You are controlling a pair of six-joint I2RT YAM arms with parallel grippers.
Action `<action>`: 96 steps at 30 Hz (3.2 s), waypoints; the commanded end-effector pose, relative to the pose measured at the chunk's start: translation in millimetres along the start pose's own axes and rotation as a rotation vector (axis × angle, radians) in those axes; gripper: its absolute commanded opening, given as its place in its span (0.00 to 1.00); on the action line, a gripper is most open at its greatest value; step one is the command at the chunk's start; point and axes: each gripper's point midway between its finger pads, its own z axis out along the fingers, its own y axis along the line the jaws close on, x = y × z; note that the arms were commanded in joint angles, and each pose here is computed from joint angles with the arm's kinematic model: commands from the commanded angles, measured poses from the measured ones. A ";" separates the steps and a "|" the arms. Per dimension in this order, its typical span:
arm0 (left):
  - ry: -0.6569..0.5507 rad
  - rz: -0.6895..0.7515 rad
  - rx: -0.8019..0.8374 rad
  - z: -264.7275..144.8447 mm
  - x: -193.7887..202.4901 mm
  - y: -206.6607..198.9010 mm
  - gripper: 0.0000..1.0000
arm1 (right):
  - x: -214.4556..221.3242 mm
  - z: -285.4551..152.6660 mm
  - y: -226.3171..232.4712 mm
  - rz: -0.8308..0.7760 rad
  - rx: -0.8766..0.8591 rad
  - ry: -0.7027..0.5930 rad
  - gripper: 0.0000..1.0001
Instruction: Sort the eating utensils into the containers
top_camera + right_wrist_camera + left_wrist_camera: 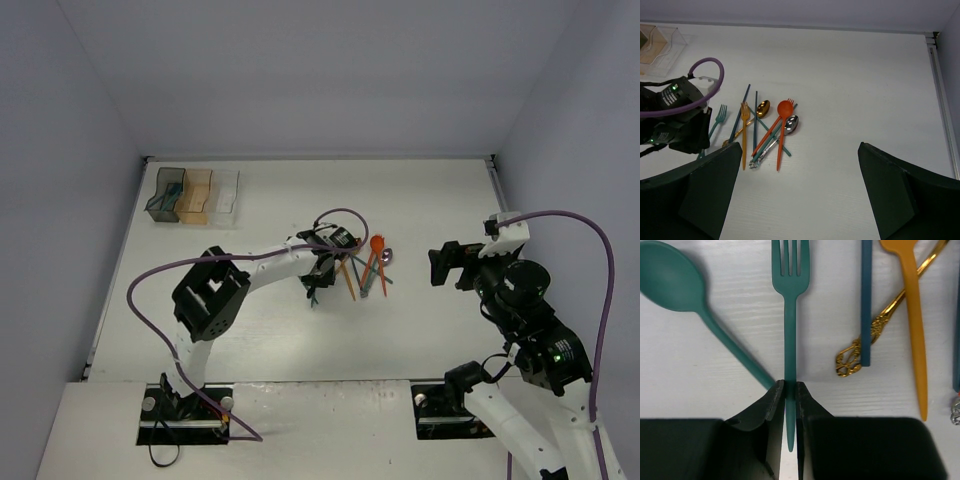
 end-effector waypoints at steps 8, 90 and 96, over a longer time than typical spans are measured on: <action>-0.275 0.015 -0.043 -121.0 -140.3 164.4 0.00 | -19.1 6.4 2.9 0.006 -0.001 -0.047 1.00; -0.278 -0.326 0.211 -62.5 -72.0 -59.5 0.40 | -0.7 34.5 24.0 0.040 -0.063 0.071 1.00; -0.247 -0.331 0.198 -44.2 -54.7 -81.7 0.37 | -5.9 27.2 25.0 0.042 -0.072 0.046 1.00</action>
